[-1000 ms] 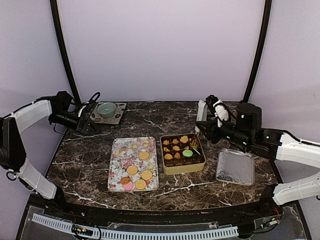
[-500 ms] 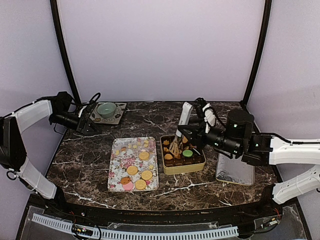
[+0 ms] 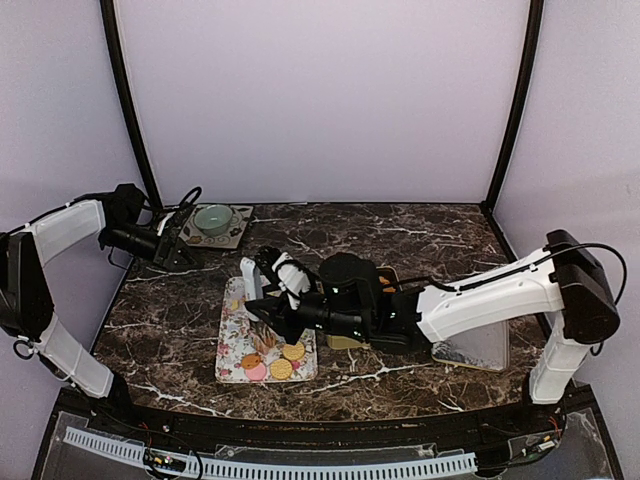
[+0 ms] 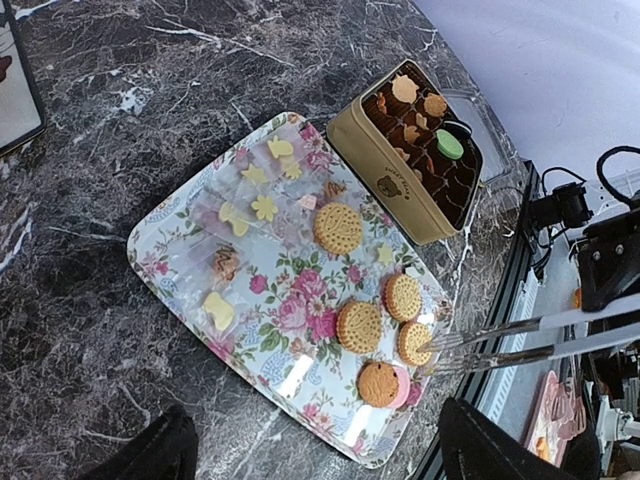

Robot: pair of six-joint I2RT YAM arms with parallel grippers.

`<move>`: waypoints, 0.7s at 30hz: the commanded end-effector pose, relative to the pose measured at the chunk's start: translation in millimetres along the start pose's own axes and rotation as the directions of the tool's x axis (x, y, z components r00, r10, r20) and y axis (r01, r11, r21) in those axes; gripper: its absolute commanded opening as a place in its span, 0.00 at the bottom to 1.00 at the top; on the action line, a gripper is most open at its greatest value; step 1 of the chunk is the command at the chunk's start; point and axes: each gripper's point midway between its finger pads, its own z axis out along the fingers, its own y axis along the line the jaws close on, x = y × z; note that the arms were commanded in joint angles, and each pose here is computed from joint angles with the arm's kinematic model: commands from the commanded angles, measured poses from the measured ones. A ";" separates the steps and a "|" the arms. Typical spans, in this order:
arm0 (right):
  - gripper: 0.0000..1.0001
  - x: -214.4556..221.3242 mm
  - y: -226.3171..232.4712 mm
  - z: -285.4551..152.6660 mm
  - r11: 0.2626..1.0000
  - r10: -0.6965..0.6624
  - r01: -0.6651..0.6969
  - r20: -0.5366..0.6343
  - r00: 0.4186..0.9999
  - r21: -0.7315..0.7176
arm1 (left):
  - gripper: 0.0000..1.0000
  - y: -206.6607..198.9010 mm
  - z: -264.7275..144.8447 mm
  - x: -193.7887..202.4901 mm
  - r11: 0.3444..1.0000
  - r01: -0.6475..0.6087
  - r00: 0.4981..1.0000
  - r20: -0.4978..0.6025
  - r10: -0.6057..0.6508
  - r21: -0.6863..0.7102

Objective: Pack the cookies
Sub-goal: Pick up the fake cookies from the plate.

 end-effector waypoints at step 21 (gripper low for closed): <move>0.43 22.6 32.6 59.6 0.997 -0.078 0.078 -0.029 0.997 0.001 | 0.86 -8.3 -5.7 0.4 1.000 -0.021 1.000 0.003 0.021 0.015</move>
